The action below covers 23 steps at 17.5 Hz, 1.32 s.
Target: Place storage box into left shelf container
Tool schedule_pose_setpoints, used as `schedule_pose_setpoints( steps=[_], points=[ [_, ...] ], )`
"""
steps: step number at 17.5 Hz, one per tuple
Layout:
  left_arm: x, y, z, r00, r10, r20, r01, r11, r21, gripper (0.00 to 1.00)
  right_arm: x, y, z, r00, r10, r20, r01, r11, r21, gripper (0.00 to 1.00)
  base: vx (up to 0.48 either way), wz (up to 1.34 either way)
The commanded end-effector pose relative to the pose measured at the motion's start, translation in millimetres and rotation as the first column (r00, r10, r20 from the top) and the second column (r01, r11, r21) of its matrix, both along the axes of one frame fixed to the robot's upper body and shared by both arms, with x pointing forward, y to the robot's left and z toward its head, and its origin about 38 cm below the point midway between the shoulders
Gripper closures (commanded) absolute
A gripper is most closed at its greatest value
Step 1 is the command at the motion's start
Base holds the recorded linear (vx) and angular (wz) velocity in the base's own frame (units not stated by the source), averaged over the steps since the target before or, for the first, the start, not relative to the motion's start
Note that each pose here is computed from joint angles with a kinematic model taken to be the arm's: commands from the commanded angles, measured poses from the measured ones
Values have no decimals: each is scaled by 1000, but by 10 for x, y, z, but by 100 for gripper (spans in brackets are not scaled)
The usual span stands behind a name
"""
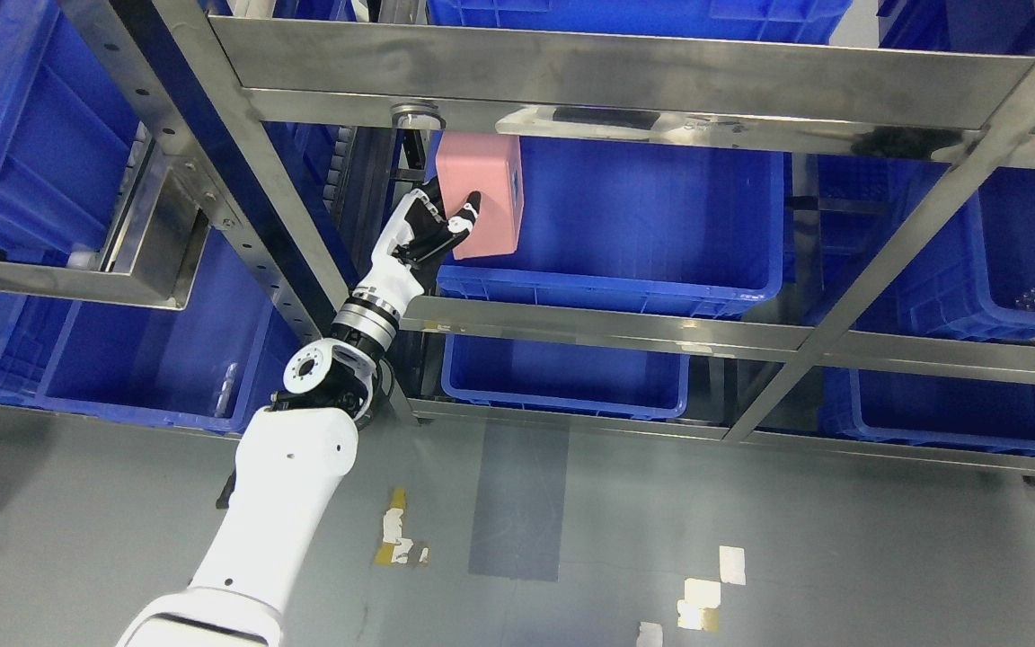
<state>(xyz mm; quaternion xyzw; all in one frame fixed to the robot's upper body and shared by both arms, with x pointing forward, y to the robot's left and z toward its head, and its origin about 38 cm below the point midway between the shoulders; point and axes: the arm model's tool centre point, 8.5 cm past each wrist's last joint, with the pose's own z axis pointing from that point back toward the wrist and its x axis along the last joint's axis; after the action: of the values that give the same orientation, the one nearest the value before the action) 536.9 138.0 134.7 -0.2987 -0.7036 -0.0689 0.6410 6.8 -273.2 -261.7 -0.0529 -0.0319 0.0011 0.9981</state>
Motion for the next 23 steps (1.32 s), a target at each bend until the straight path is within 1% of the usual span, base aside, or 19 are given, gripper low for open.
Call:
schedule_pose_setpoints(
  steps=[1,3,6,7,8,9,10,12,13,14,15,17,20,21,22,23],
  points=[
    [92,278,-362,987,62,-149,-54,997,56,94,101,-108,10,1000,-2,25,2,1000,-11,0,0,0],
    [85,225,-367,988,45,-146,-34,996,79,92,101,-109,10,1000,-2,25,2,1000,-13,0,0,0],
    [53,78,-368,991,-1,-131,19,991,132,87,101,-109,10,1000,-2,25,2,1000,-13,0,0,0],
    [60,19,-308,993,-19,-113,35,989,141,79,101,-108,10,1000,-2,25,2,1000,-11,0,0,0],
    [66,-45,-256,994,-39,-98,54,986,156,66,101,-109,10,1000,-2,25,2,1000,-13,0,0,0],
    [48,-121,-266,993,-65,-94,82,978,192,50,101,-109,10,1000,-2,25,2,1000,-13,0,0,0],
    [36,-147,-282,993,-74,-89,92,971,220,42,111,-108,10,1000,-2,26,2,1000,-11,0,0,0],
    [67,-147,-213,996,-70,-63,83,970,231,29,101,-108,10,1000,-2,25,2,1000,-11,0,0,0],
    [100,-146,-137,997,-66,-41,73,971,227,18,101,-108,10,1000,-2,25,2,1000,-11,0,0,0],
    [129,-117,-39,999,-50,5,47,977,208,6,101,-109,10,1000,-2,25,2,1000,-13,0,0,0],
    [147,-90,69,998,-34,55,23,983,181,1,101,-109,10,1000,-2,25,2,1000,-13,0,0,0],
    [131,-33,165,993,-4,120,-12,991,132,1,101,-108,10,1000,-2,25,2,1000,-11,0,0,0],
    [5,138,256,977,71,202,-76,997,17,1,101,-109,10,1000,-2,25,2,1000,-13,0,0,0],
    [-91,181,277,970,88,228,-86,996,-17,1,101,-108,10,1000,-2,25,2,1000,-11,0,0,0],
    [-358,173,250,955,78,287,-81,997,-3,1,101,-108,10,1000,-2,25,2,1000,-11,0,0,0],
    [-640,247,244,934,90,346,-104,994,21,1,101,-109,10,1000,-2,25,2,1000,-13,0,0,0]
  ],
)
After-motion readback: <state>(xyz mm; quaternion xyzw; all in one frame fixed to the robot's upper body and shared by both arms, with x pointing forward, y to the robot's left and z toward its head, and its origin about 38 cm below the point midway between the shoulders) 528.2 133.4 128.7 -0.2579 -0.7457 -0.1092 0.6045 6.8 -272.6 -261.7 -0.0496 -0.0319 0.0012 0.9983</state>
